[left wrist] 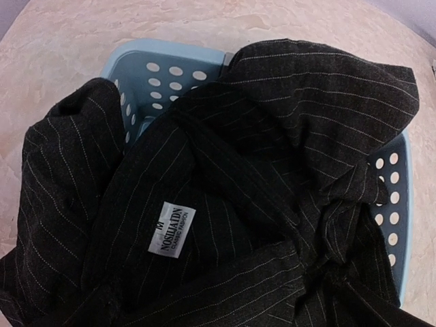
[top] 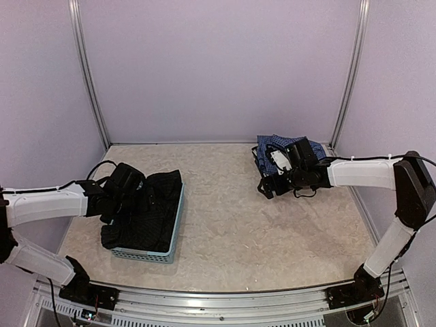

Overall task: Fold and stack the long sleeve shirts
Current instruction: Pick up the crumpled shirt from the bin.

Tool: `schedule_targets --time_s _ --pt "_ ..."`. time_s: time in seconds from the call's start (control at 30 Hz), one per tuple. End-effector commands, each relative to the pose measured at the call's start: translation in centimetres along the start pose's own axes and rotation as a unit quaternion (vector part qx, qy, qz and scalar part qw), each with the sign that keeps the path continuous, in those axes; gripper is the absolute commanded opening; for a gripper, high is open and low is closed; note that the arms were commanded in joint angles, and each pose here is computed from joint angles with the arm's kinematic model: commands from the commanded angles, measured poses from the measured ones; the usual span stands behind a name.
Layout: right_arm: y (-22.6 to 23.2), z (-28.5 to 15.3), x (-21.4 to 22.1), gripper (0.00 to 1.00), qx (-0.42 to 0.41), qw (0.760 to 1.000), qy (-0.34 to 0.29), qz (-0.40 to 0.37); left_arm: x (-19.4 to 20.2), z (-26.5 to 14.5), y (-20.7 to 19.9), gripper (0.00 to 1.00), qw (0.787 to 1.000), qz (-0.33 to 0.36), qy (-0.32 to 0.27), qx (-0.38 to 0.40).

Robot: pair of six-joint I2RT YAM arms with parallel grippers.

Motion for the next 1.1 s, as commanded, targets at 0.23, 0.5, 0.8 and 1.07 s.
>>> schedule_targets --time_s 0.23,0.5,0.8,1.07 --pt "1.2 0.0 0.7 0.99 -0.023 1.000 -0.004 0.004 3.1 2.4 2.5 0.90 0.995 0.026 0.041 -0.090" --pt "1.0 0.2 1.3 0.99 -0.018 1.000 0.003 0.004 4.6 4.0 0.6 0.64 0.994 0.056 0.065 -0.066" --pt "1.2 0.1 1.4 0.99 -0.020 1.000 0.004 0.003 3.4 3.7 -1.8 0.22 0.996 0.072 0.056 -0.026" --pt "1.2 -0.8 0.7 0.99 -0.018 1.000 -0.003 0.004 -2.9 -0.1 -4.0 0.00 0.997 0.069 -0.023 0.013"
Point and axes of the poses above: each gripper's point midway between its finger pads, its own z axis out along the fingers, its own y axis along the line the jaws close on, x = y × z, the point moved 1 cm from there along -z, back along the fingers, and after that the axes turned 7 degrees about z, right-handed, at the moved point
